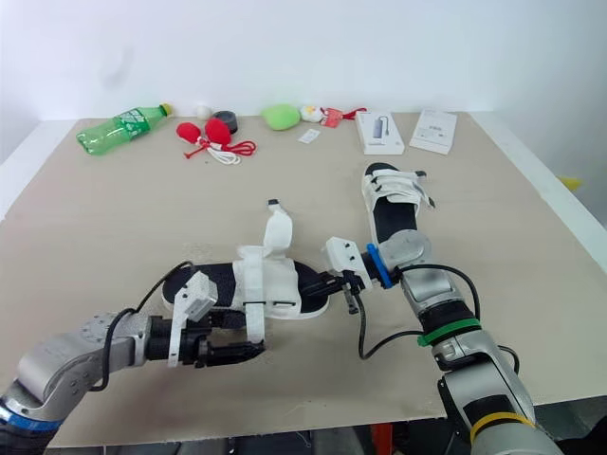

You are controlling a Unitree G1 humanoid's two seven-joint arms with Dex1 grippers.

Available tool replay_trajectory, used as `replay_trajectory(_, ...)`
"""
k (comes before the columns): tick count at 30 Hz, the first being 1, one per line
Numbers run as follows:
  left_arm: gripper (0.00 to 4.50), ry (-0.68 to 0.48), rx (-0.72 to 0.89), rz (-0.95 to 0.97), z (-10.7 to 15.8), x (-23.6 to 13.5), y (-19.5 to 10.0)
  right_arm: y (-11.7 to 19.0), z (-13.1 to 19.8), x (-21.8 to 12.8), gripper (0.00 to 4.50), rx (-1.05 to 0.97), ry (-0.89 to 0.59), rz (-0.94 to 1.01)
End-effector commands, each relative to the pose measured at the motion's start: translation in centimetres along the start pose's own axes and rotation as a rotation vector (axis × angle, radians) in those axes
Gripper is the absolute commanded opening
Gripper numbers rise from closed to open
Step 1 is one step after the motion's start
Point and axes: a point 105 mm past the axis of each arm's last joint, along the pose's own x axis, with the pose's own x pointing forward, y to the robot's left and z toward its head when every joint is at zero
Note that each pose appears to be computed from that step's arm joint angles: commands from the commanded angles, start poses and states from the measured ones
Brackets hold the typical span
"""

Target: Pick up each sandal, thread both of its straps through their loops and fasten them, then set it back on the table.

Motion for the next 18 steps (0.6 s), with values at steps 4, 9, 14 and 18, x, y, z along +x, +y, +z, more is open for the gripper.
replay_trajectory(4,2.89,-0.022,0.031,-0.101,0.9,0.6,-1.6,0.4,-0.5,0.0,0.00,0.005,0.033,0.018)
replay_trajectory(9,0.68,0.023,0.041,-0.128,-0.1,0.0,-1.9,0.4,-0.5,0.0,0.00,0.003,0.033,0.019)
replay_trajectory(14,0.06,0.058,0.055,-0.181,-0.5,-0.9,-3.0,0.5,-0.6,0.0,0.00,0.003,0.034,0.021)
replay_trajectory(18,0.06,0.095,0.075,-0.227,-1.2,-1.4,-4.1,0.5,-0.7,0.0,0.00,0.001,0.034,0.022)
